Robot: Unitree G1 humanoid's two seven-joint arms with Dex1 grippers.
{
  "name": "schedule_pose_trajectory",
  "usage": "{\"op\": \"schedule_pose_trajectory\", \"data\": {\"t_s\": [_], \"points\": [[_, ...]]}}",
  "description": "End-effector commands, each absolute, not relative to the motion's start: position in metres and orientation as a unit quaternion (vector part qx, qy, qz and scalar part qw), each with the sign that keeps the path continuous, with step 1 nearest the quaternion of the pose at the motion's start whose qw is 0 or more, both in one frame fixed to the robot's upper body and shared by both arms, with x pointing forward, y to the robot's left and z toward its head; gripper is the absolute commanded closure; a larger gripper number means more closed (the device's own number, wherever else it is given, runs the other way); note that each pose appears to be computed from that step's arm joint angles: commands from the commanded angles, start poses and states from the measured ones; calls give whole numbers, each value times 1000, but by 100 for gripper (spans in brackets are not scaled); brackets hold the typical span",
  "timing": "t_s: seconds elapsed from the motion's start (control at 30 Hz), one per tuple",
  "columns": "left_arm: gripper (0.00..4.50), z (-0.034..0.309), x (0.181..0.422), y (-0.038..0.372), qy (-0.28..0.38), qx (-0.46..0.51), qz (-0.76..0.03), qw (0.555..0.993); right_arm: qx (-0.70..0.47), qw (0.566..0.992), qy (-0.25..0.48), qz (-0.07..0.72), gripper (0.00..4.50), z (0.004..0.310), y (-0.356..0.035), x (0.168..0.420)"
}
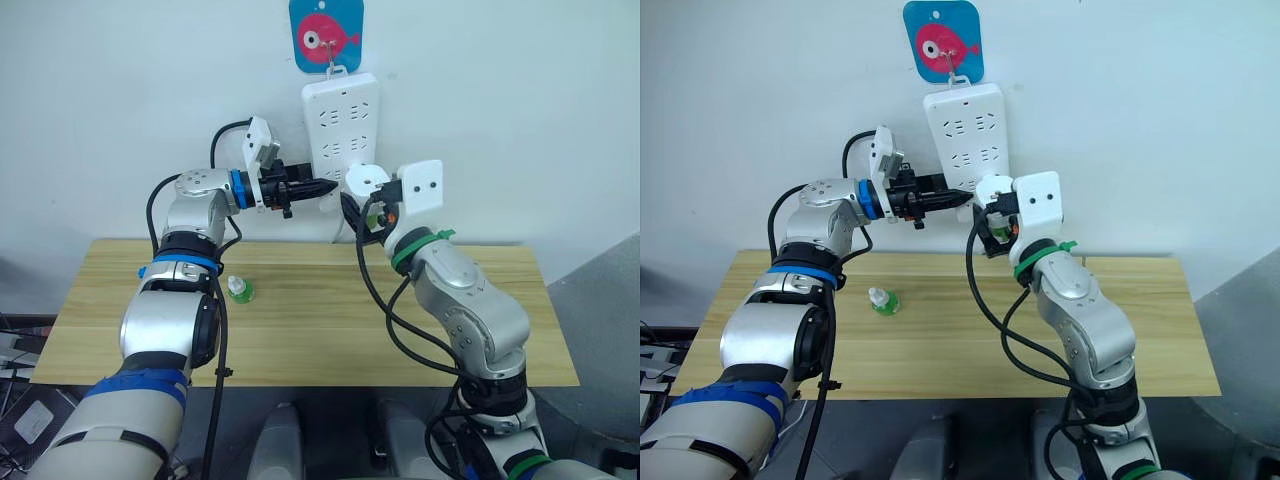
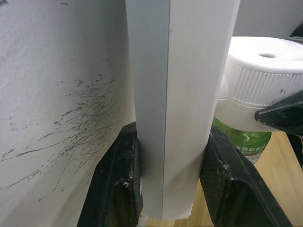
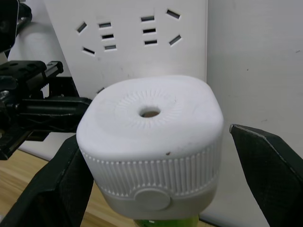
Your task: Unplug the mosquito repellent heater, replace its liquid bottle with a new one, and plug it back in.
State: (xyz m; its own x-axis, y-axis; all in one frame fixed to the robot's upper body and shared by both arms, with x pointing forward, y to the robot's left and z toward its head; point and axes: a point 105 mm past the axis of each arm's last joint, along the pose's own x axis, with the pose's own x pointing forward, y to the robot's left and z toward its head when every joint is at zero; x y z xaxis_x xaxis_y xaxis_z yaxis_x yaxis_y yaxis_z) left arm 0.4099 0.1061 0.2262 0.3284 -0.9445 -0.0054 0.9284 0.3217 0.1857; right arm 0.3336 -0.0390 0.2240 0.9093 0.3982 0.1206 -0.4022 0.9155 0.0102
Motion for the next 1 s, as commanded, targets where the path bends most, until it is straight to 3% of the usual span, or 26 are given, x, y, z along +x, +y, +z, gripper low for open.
{"op": "schedule_pose_trajectory", "data": {"t_s": [0.03, 0.2, 1.0], "points": [[320, 230, 411, 104, -59, 88, -573, 812, 25, 970, -107, 216, 18, 245, -35, 328], [320, 230, 412, 104, -60, 92, -571, 814, 24, 967, -115, 224, 149, 247, -32, 328], [320, 236, 421, 104, -78, 85, -534, 838, -15, 969, -114, 220, 148, 248, -46, 304]]}}
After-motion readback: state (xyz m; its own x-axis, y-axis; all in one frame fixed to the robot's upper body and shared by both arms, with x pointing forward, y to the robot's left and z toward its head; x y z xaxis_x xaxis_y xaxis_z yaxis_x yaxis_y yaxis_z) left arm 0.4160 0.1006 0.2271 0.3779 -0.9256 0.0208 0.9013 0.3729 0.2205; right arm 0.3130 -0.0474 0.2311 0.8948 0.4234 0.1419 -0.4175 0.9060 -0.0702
